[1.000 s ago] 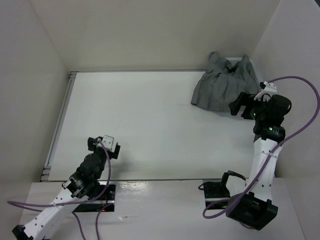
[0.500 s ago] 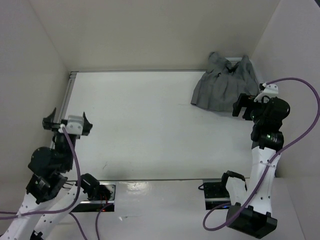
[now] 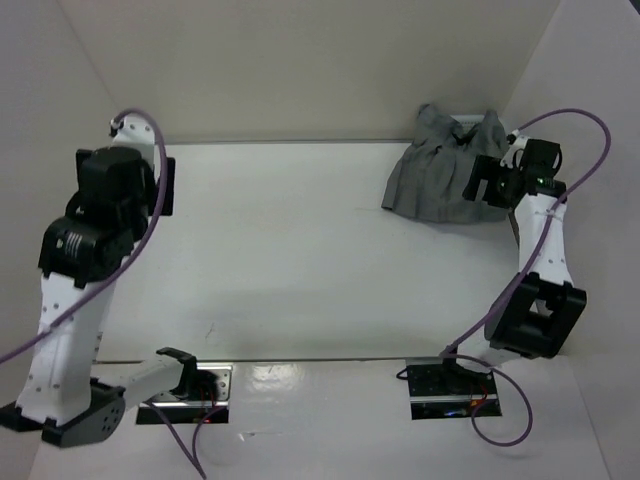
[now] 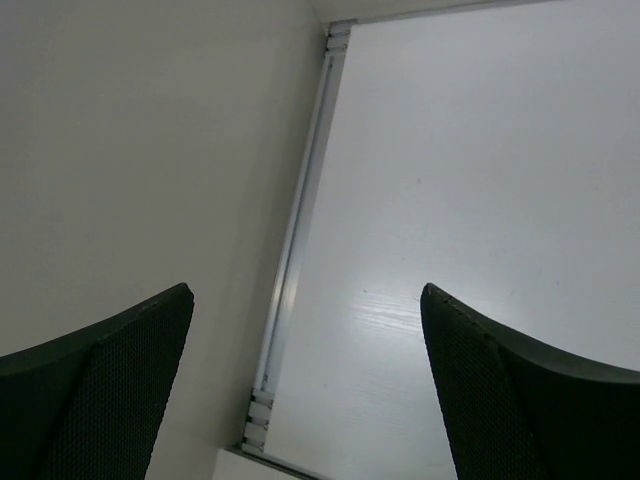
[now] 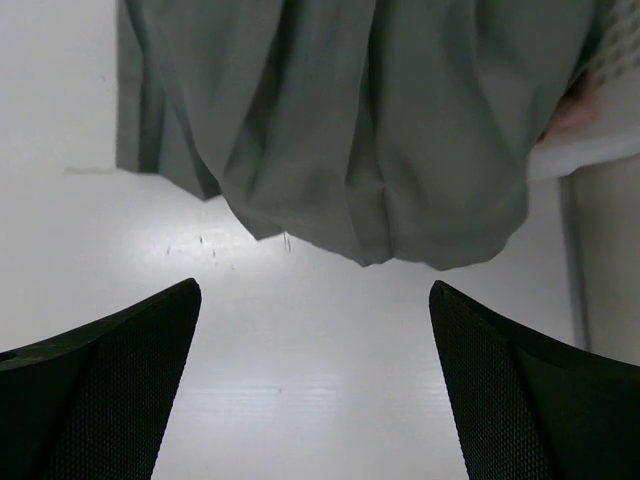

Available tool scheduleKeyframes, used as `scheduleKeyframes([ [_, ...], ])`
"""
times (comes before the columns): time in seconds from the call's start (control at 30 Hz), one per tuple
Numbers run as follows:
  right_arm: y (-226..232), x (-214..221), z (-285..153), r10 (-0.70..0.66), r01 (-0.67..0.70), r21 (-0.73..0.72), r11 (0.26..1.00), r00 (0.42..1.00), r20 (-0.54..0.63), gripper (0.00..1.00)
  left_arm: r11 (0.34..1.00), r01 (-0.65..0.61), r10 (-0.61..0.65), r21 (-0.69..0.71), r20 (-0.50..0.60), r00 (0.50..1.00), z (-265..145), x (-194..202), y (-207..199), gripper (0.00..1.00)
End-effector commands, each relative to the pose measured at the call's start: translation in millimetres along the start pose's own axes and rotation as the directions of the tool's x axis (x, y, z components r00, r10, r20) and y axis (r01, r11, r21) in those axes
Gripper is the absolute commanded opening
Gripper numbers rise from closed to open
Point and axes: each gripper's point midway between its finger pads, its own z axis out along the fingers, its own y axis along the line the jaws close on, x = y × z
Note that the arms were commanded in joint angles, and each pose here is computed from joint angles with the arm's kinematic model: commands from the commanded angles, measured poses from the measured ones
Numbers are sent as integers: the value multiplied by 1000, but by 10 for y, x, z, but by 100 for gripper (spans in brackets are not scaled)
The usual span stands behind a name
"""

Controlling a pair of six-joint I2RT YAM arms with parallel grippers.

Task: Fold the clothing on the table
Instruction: Grab the skirt from the pile

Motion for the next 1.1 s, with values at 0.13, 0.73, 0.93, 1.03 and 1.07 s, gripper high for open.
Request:
scheduleKeyframes([
  [0.13, 202, 169, 155, -62, 62, -8, 998, 996, -58, 99, 988, 91, -71, 128, -154, 985, 706, -98, -542, 100],
  [0.73, 610, -351, 875, -180, 181, 33, 983, 983, -29, 99, 883, 320, -179, 344, -385, 906, 1945, 979, -1525, 100],
  [0.93, 684, -581, 1390, -131, 132, 8, 991, 991, -40, 99, 884, 301, -152, 357, -389, 909, 1891, 1062, -1527, 100],
  [1.03, 743, -707, 1616, -137, 137, 1, 991, 990, -32, 99, 870, 310, -147, 383, -400, 905, 1865, 1094, -1588, 100],
  [1.07, 739, -693, 1674, -137, 137, 1, 991, 989, -48, 99, 864, 314, -143, 393, -408, 902, 1844, 1109, -1607, 100],
])
